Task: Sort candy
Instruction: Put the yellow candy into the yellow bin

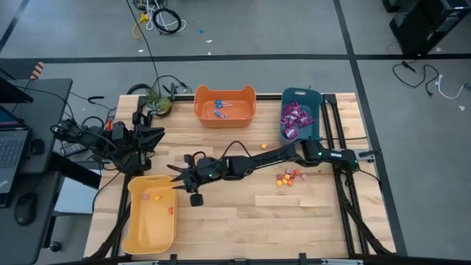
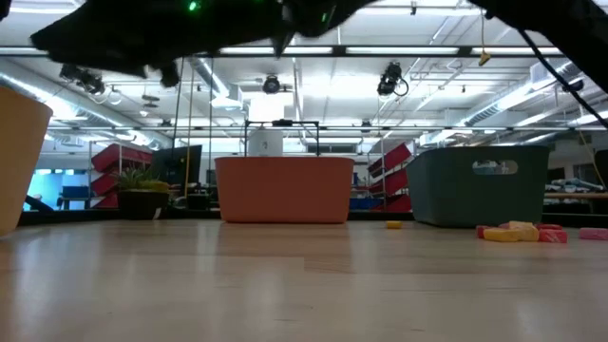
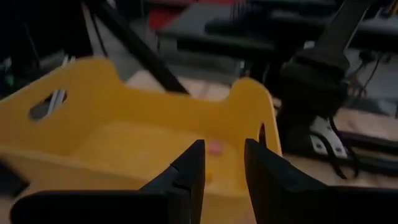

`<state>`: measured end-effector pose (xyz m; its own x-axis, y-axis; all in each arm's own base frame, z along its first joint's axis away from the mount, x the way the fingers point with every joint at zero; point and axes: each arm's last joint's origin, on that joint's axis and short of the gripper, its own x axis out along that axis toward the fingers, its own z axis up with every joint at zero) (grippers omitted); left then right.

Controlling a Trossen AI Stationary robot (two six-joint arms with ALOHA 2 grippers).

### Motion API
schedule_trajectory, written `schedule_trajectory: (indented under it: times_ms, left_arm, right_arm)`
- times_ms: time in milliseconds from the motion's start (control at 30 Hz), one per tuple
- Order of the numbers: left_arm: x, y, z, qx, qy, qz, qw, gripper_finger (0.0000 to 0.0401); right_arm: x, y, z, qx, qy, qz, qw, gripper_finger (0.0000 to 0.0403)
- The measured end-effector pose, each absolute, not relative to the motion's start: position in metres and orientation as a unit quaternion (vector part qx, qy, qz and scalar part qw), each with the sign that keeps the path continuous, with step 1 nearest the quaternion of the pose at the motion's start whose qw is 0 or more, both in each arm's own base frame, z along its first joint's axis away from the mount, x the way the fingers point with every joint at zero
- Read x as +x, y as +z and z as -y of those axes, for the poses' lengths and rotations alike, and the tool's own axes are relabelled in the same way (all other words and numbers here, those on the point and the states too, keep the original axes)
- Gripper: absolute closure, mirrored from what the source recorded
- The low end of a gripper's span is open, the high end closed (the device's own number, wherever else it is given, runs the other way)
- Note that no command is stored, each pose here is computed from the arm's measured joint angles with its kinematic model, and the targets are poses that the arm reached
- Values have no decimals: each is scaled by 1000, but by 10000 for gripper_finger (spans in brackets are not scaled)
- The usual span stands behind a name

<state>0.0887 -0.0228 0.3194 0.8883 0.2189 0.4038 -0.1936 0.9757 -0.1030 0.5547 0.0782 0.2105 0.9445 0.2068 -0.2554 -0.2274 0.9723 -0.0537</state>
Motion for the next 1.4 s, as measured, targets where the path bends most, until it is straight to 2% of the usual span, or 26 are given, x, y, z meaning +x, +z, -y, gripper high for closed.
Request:
schedule_trajectory:
  times_ms: [367, 533, 833, 1400]
  left_arm:
    - [89, 319, 23, -28, 106, 208, 972, 334]
    - [89, 319, 23, -28, 106, 208, 972, 334]
    - [89, 319, 23, -26, 106, 208, 972, 334]
    - [89, 319, 23, -24, 107, 208, 972, 334]
  right_arm:
    - [503, 260, -70, -64, 114, -325, 937, 307]
    - [483, 262, -65, -61, 83, -405, 909, 309]
    - [438, 234, -56, -26, 21, -461, 887, 309]
    - [312, 197, 6, 8, -131, -449, 884, 309]
